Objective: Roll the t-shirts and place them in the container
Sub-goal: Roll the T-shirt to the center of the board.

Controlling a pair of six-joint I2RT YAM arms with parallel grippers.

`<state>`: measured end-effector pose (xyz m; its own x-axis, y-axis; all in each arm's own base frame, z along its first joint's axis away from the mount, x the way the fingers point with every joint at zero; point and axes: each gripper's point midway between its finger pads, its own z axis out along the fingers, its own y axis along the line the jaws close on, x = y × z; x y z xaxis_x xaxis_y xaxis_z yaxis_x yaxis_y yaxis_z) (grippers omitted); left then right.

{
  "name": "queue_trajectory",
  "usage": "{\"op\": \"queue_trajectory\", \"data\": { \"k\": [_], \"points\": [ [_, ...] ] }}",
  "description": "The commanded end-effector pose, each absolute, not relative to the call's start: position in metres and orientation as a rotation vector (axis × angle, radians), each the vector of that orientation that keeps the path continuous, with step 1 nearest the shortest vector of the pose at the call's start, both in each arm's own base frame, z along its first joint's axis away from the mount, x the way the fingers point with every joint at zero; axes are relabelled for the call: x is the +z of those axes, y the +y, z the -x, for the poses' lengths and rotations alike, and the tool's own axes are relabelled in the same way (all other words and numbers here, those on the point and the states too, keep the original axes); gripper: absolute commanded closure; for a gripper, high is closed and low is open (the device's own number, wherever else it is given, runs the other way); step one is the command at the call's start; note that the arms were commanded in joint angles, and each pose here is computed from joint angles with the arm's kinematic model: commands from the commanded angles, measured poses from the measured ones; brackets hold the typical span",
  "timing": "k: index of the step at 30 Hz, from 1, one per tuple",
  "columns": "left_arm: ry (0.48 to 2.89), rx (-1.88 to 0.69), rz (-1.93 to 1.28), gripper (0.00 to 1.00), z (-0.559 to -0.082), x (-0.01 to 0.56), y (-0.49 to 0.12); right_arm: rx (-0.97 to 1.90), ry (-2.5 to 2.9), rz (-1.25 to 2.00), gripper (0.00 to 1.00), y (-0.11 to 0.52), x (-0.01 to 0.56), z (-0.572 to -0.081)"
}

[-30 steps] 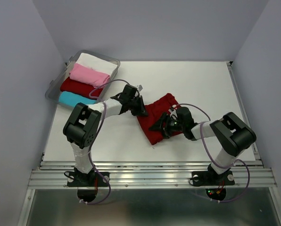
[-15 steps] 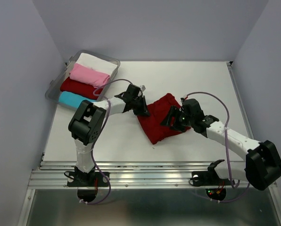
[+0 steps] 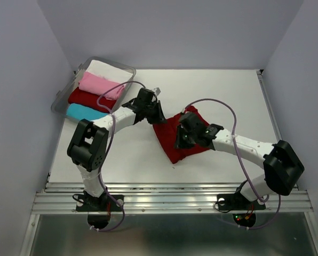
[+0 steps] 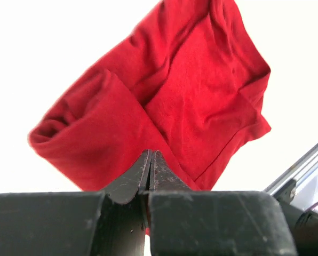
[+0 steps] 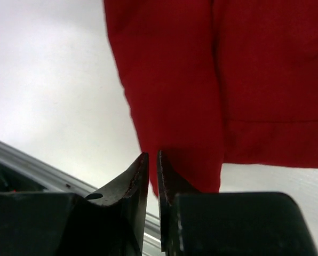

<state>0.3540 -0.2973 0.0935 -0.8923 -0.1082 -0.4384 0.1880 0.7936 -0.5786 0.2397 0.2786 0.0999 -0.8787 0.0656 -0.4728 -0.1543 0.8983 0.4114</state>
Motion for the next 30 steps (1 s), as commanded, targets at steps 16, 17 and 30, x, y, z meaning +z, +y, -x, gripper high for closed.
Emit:
{"op": "queue_trajectory", "data": {
  "k": [16,17,30],
  "points": [
    [2.541,-0.78,-0.029,0.92,-0.359,0.079,-0.267,0.426,2.533,0.069,0.87,0.263,0.093,-0.241],
    [2.533,-0.778,-0.028,0.92,-0.36,0.084,-0.266,0.432,2.524,0.067,0.87,0.264,0.097,-0.243],
    [2.626,-0.753,-0.013,0.92,-0.344,0.044,-0.266,0.192,2.646,-0.049,0.88,0.227,0.019,-0.226]
  ]
}}
